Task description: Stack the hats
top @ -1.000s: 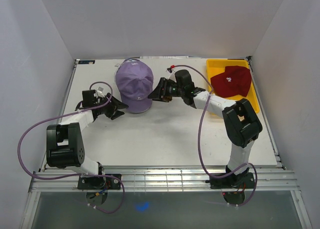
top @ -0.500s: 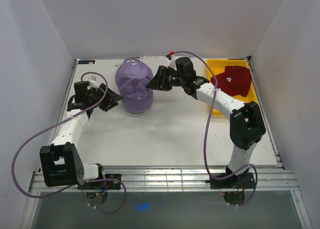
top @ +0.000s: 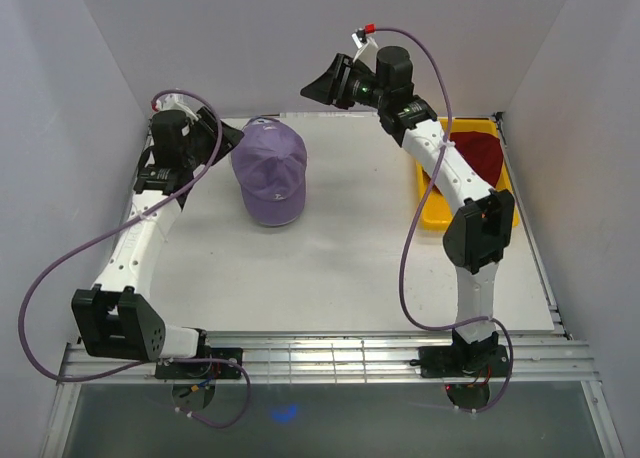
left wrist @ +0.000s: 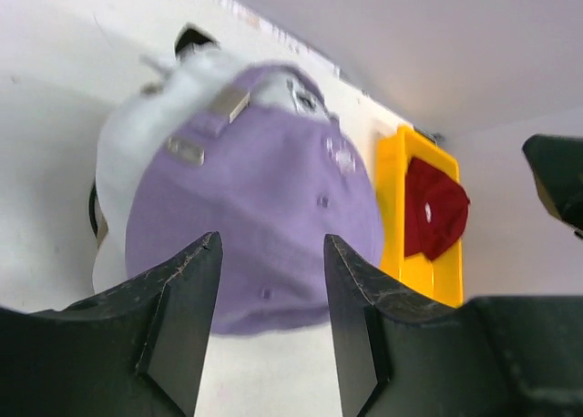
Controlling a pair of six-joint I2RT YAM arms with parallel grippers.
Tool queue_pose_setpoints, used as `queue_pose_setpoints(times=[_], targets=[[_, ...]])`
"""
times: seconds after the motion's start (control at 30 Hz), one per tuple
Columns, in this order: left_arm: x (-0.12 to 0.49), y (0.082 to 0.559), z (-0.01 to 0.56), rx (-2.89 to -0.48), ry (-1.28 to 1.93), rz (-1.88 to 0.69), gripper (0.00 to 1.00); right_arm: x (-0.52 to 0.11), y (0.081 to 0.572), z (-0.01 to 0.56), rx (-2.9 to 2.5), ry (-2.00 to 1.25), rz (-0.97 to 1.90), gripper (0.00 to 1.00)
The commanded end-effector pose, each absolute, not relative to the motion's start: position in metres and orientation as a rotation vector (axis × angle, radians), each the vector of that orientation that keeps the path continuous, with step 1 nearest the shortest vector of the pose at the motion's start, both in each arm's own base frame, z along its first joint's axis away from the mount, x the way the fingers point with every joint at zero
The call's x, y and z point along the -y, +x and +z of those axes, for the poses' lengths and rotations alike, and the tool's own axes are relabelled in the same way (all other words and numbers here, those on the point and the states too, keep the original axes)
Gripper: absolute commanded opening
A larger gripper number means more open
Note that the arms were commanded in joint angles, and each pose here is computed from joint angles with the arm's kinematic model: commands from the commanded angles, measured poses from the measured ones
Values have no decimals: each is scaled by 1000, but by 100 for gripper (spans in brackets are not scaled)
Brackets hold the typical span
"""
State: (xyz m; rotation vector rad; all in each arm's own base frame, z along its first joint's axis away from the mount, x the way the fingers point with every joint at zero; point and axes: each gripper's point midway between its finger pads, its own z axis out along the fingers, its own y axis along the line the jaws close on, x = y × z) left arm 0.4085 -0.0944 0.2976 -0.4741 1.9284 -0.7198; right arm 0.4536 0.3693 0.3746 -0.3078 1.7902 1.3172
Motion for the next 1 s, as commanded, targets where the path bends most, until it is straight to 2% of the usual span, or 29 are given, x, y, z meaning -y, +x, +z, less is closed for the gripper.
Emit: queue_pose_setpoints(times=[0.0, 0.07, 0.3, 0.97], targets=[[72, 443, 309, -1847, -553, -543, 59, -374, 485, 369, -1769, -330, 1316, 55], [64, 457, 319, -1808, -570, -495, 59, -374, 497, 366, -1758, -327, 1316, 56], [71, 500, 301, -1841, -510, -453, 59, -391, 522, 334, -1723, -335, 1343, 58], [96, 496, 282, -1854, -372, -576, 61, -430, 509, 279, -1784, -406, 1339, 59]])
